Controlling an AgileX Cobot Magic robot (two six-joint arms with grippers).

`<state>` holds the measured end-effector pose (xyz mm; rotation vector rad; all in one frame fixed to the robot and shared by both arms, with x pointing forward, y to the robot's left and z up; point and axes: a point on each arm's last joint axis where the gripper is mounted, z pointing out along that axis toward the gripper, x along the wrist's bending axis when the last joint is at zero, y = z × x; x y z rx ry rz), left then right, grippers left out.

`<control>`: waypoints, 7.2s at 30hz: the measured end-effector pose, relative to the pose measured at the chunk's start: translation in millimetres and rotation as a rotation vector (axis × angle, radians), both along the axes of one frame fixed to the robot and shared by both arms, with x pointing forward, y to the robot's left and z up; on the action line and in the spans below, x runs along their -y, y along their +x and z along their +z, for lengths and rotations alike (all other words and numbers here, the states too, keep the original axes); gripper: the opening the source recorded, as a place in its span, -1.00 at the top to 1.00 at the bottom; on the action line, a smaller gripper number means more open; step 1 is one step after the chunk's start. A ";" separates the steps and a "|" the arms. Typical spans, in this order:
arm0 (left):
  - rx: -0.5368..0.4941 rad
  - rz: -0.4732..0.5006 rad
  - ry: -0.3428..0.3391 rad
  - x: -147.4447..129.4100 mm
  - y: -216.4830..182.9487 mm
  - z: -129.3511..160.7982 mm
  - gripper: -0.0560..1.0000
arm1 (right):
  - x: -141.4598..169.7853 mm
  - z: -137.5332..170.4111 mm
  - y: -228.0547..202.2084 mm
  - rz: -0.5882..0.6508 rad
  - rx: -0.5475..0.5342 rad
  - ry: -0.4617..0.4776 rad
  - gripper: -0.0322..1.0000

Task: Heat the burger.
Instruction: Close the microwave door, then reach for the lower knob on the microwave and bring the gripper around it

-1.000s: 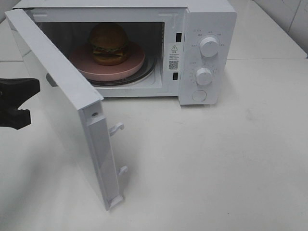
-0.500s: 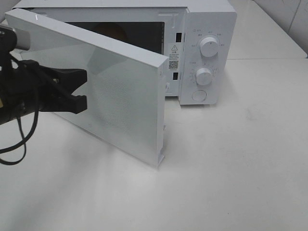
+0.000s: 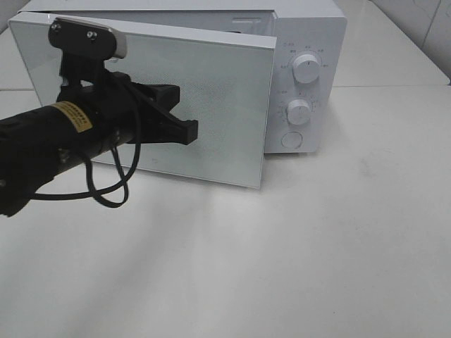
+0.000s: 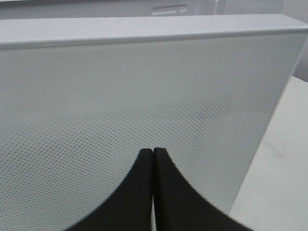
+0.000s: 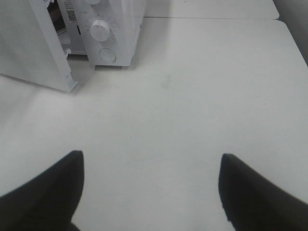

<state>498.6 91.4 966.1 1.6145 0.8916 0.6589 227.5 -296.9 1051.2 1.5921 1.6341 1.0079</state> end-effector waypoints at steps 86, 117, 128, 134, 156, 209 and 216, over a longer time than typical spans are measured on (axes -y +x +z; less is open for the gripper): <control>-0.702 -0.364 0.487 63.6 -10.5 47.0 -0.91 | 0.0 0.0 0.0 -0.001 0.000 0.001 -0.54; -0.943 -0.005 0.466 -76.6 -16.6 105.0 -0.91 | 0.0 0.0 0.0 -0.001 0.000 0.001 -0.54; -0.933 0.314 0.267 -181.9 -59.2 122.0 -0.91 | 0.0 0.0 0.0 -0.001 0.000 0.001 -0.54; -0.870 0.430 0.205 -203.2 -97.7 123.2 -0.91 | 0.0 0.0 0.0 -0.001 0.000 0.001 -0.54; -0.571 0.520 0.187 -205.3 -201.3 84.2 -0.91 | 0.0 0.0 0.0 -0.001 0.000 0.001 -0.54; -0.209 0.579 0.074 -204.5 -264.7 88.9 -0.91 | 0.0 0.0 0.0 -0.001 0.000 0.001 -0.54; -0.209 0.579 0.074 -204.5 -264.7 88.9 -0.91 | 0.0 0.0 0.0 -0.003 0.000 0.004 -0.54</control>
